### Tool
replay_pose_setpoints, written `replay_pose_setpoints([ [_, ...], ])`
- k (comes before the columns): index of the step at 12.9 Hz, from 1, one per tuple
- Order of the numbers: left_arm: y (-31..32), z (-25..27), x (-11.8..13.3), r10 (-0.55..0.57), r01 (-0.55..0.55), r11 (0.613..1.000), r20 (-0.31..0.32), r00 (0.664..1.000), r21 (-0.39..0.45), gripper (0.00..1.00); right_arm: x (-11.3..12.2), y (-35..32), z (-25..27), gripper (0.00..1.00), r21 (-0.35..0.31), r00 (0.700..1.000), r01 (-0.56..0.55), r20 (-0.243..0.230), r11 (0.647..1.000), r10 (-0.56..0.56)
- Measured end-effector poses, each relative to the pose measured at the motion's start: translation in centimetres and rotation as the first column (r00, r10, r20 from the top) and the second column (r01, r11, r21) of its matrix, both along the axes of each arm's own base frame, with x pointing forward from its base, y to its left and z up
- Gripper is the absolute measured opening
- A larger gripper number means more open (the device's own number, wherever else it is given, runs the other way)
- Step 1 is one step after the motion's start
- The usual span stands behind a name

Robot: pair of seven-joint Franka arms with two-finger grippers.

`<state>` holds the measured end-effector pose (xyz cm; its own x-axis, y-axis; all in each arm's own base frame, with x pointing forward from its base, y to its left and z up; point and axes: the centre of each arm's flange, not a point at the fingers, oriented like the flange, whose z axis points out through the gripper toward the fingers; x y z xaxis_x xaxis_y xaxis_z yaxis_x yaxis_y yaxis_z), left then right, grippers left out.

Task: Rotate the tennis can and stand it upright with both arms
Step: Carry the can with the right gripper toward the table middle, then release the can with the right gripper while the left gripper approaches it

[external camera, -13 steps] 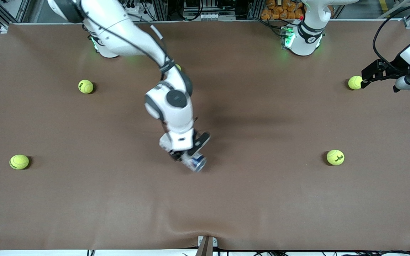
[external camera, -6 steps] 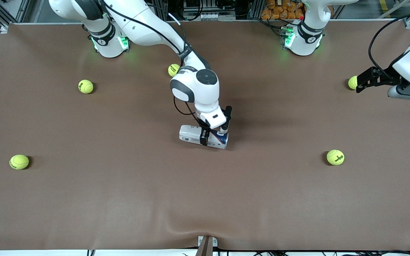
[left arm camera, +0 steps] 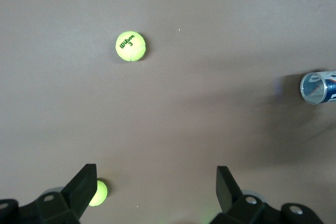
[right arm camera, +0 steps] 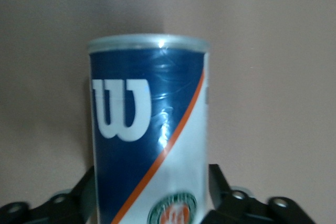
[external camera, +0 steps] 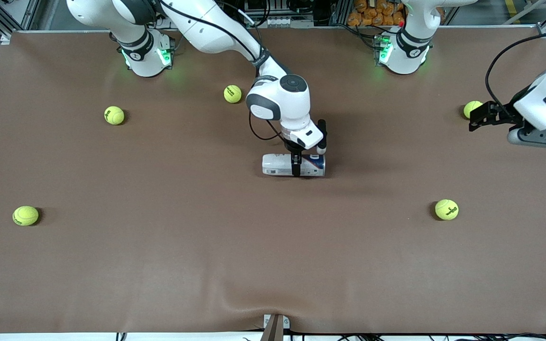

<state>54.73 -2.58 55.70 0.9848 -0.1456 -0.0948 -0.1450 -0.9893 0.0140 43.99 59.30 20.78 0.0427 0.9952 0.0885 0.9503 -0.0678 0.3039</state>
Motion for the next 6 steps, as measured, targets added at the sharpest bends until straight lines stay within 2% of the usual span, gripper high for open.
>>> replay_pose_setpoints([
  [1, 0.0, -0.7, 0.2, -0.001, 0.001, 1.000, -0.015, 1.000, 0.000, 1.00, 0.1, 0.0, 0.0, 1.00, 0.001, 1.000, 0.001, 0.001, 1.000, -0.001],
  [4, -0.8, -2.2, 0.7, -0.010, 0.009, 1.000, -0.048, 0.999, -0.016, 1.00, 0.5, 0.9, 1.8, 1.00, 0.052, 0.999, 0.031, 0.024, 0.998, -0.033],
  [6, -1.9, -2.8, 0.8, -0.010, 0.004, 0.997, -0.071, 0.997, -0.077, 1.00, 0.4, 1.8, 5.2, 1.00, 0.073, 0.997, 0.067, 0.034, 0.995, -0.070],
])
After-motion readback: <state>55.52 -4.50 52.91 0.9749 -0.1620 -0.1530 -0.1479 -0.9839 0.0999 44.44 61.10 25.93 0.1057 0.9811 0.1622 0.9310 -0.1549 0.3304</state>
